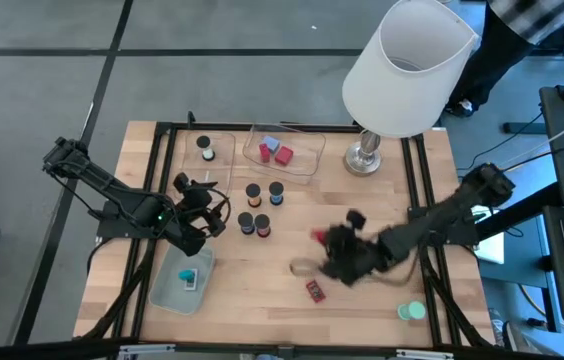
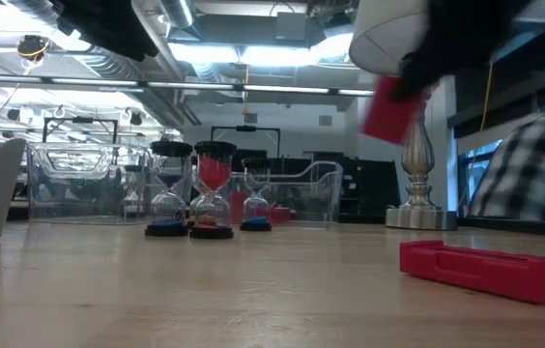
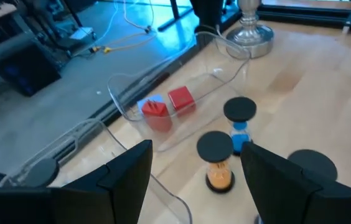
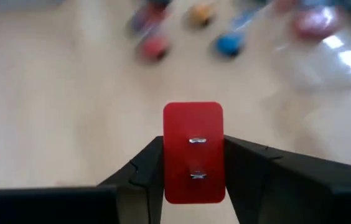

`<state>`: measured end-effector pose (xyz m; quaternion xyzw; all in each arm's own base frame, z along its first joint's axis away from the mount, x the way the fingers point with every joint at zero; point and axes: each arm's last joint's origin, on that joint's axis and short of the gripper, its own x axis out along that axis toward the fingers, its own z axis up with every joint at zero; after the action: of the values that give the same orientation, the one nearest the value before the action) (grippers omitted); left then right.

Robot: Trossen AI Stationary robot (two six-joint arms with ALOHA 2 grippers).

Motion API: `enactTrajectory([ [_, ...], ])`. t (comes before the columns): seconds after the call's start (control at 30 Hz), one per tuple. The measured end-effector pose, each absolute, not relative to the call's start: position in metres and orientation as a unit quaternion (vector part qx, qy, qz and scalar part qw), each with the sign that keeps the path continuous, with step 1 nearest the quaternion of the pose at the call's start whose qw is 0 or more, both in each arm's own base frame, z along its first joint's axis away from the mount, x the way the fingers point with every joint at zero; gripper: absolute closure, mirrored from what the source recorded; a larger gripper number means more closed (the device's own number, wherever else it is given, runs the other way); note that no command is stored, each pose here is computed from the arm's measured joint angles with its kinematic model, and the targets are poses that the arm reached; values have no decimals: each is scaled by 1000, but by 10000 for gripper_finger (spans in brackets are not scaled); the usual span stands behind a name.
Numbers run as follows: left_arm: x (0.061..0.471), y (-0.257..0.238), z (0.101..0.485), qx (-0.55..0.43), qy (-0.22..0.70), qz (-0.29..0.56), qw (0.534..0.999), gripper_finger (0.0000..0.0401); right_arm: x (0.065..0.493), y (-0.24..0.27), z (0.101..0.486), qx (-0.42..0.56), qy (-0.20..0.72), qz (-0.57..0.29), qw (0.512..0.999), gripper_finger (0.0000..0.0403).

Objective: Pick & Place Office items
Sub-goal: Put the red digital timer into the right transparent bin

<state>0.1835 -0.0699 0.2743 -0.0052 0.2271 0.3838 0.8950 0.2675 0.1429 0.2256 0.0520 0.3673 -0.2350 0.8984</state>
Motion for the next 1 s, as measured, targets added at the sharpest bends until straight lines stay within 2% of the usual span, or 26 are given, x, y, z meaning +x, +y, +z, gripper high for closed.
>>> enactTrajectory([
  [0.2, 183, -70, 275, 19, 231, 383, 894, 159, 303, 59, 241, 72, 326, -321, 886, 280],
  [0.43, 183, -69, 276, 56, 229, 388, 891, 159, 330, -39, 251, 140, 254, -357, 888, 280],
  [0.53, 183, -68, 277, 68, 210, 405, 887, 159, 333, -71, 244, 178, 250, -360, 881, 280],
  [0.77, 182, -67, 279, 94, 190, 426, 880, 159, 351, -104, 201, 219, 273, -350, 869, 280],
  [1.0, 182, -67, 279, 129, 203, 421, 875, 159, 350, -118, 188, 227, 288, -358, 859, 280],
])
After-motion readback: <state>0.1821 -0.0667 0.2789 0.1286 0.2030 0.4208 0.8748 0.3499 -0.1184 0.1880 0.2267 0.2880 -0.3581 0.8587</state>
